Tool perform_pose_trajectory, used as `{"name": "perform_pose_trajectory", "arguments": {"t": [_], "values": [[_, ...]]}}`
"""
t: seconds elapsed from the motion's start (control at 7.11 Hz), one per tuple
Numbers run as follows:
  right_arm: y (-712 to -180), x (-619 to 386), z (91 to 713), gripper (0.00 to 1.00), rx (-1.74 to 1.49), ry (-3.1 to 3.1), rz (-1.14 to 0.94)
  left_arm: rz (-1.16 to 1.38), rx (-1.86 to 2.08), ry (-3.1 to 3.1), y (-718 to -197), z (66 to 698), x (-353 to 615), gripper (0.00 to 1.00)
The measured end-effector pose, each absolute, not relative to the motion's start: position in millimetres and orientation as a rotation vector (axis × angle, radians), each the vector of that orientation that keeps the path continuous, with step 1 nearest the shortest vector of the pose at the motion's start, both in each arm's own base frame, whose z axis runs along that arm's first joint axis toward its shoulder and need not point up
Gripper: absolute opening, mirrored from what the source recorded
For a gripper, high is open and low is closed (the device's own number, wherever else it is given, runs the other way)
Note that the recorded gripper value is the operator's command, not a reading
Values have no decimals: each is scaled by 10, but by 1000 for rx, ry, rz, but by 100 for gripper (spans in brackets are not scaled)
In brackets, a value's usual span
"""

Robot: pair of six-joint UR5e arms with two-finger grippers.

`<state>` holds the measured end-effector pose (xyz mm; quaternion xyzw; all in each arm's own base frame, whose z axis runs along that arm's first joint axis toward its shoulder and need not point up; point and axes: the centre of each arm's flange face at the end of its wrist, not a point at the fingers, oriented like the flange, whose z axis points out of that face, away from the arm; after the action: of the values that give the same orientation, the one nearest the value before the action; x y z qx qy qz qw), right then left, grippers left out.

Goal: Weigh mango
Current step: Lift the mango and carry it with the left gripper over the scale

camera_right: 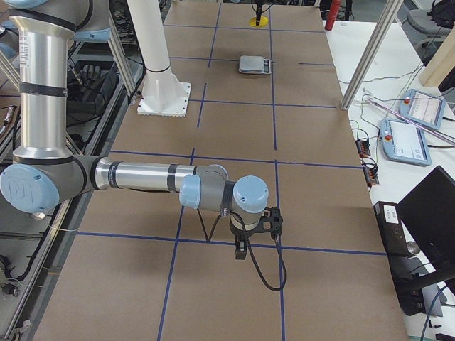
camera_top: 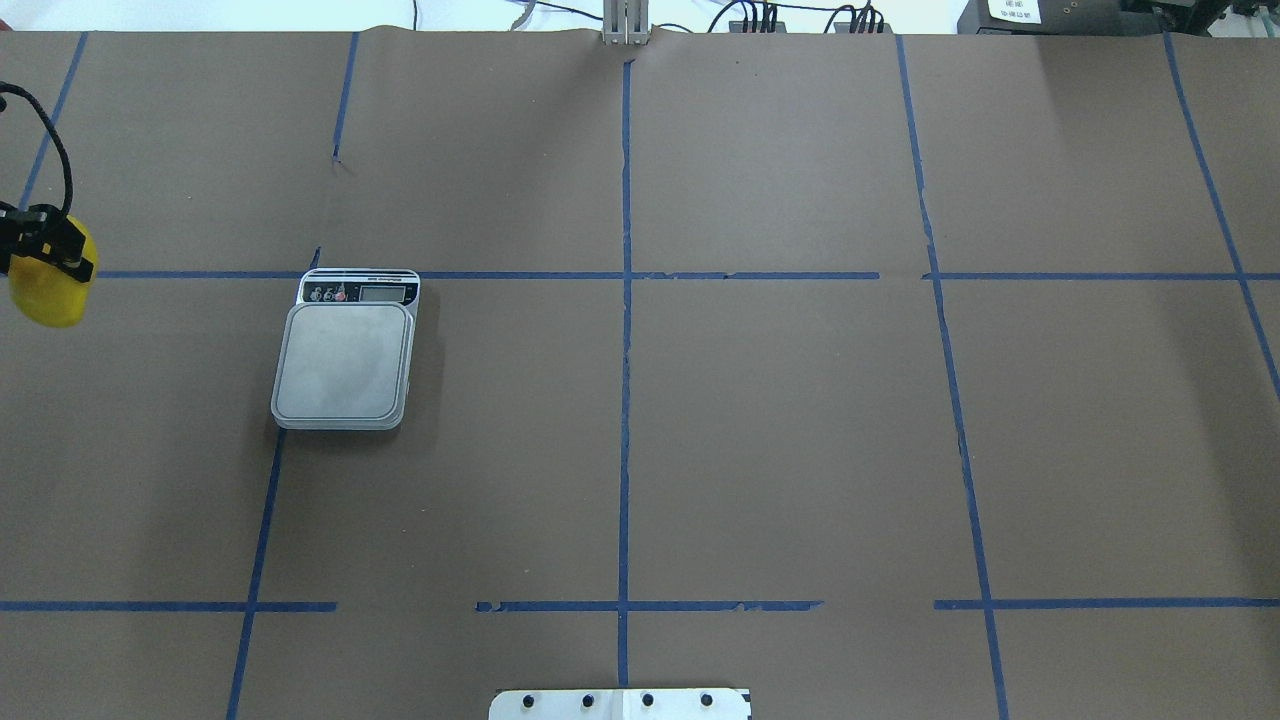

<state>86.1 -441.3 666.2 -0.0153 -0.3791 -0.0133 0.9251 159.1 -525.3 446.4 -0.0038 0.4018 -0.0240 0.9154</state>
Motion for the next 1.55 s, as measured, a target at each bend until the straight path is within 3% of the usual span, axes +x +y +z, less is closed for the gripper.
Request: {"name": "perform_pose_trajectory", "arguments": {"t": [0.28,0.7,0.84,0.98,1.12,1.55], "values": [[-4413,860,6662,100,-31,-778,-28,-110,-81,899,-5221,3976,2442,0],[-4414,861,6661,100,-30,-778,-28,-124,-127,935,-5101,3847,3449,0],[-4414,861,6661,100,-31,-778,-28,-120,-127,928,-5130,3843,3611,5],[-4413,861,6662,100,-31,-778,-28,-118,-123,921,-5163,3848,3702,66],[-4413,861,6662,100,-31,-778,-28,-117,-114,911,-5175,3869,3747,100],[-4414,861,6661,100,-30,-778,-28,-77,-41,902,-5303,3856,3486,100]]}}
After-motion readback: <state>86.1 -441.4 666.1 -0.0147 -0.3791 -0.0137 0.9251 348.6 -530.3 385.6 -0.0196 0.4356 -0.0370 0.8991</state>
